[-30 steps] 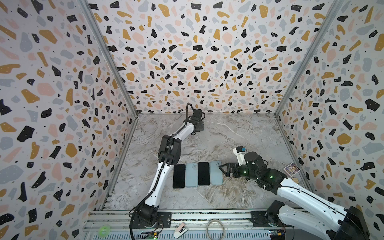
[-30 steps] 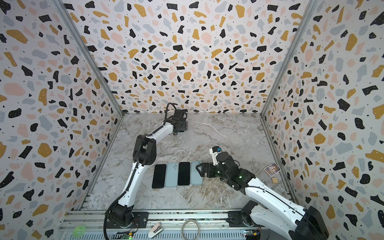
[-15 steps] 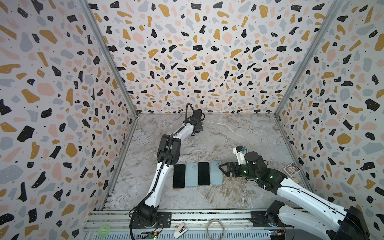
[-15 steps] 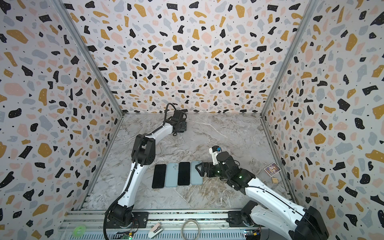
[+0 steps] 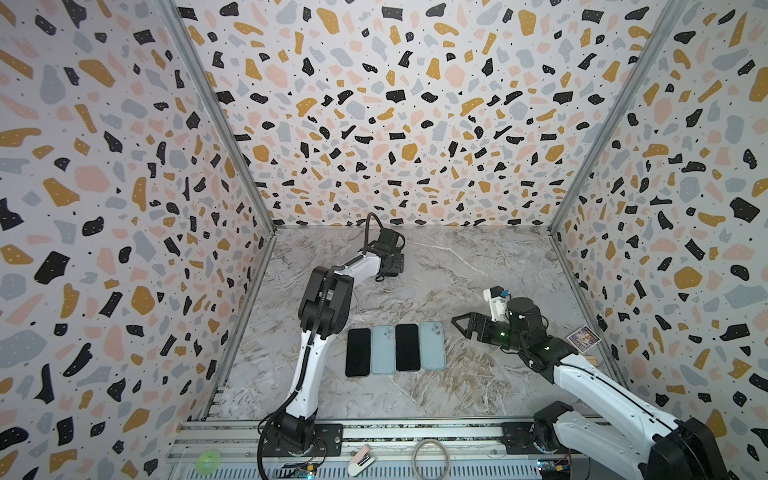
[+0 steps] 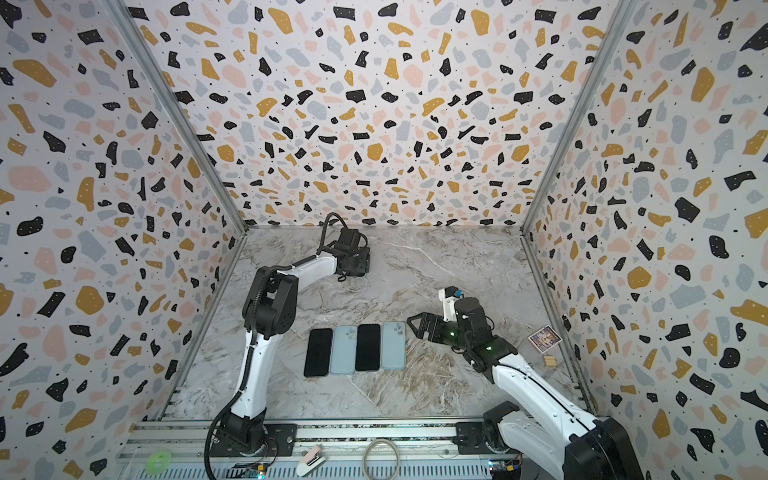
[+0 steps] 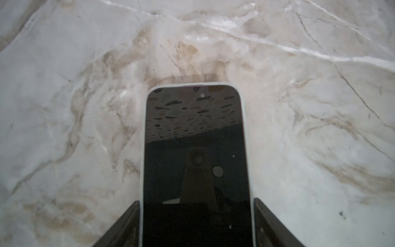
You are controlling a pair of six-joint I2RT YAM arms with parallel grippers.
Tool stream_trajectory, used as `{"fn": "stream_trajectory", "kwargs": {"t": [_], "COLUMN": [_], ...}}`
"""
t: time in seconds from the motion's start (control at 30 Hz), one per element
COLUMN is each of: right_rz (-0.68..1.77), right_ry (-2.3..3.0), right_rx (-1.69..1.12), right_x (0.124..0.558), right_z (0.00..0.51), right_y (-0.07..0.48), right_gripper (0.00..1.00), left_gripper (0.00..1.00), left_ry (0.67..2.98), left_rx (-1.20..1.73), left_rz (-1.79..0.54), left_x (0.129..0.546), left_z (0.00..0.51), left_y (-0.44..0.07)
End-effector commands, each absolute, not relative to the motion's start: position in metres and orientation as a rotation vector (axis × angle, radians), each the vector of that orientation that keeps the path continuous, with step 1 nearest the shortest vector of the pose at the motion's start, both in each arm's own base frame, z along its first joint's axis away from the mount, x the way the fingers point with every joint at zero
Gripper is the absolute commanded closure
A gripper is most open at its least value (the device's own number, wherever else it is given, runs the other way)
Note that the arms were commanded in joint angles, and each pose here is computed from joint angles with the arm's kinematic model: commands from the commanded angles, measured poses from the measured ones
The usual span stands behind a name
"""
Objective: Take the phone out of the phone case
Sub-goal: 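Lower the left gripper and close it on the far black phone's end, then lift the cased black phone with the left gripper while right gripper approaches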
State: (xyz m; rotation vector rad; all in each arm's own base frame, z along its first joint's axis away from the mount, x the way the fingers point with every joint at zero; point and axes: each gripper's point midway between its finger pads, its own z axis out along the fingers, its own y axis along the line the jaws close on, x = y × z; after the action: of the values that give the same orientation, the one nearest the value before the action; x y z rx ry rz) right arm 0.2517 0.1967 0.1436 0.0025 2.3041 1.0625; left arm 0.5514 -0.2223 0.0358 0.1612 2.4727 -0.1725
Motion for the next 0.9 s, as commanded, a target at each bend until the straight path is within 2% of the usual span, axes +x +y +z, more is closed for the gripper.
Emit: {"fn": "stream_trajectory", "kwargs": {"t": [0.0, 0.23, 0.87], "right_rz": [1.150, 1.207, 1.291], "right_ry": [2.235, 2.232, 2.146], "right_rx": [-0.034, 0.014, 0.078], "right_x": [0.260, 0.285, 0.343], "right_z": [0.158, 0.151, 0.163], "right_y": [0.204, 0.210, 0.228], "right_gripper": [0.02, 0.03, 0.11], "left_gripper": [0.55, 0.57, 0.61], "left_ry": [2.316, 2.262, 2.161], "left_rx": [0.177, 0.231, 0.445], "left_rz": [-0.299, -0.386, -0.530], "left_x": [0.560, 0.524, 0.406], "left_z": [0.092, 0.116, 0.158], "left_y": [-0.236, -0.244, -0.312]}}
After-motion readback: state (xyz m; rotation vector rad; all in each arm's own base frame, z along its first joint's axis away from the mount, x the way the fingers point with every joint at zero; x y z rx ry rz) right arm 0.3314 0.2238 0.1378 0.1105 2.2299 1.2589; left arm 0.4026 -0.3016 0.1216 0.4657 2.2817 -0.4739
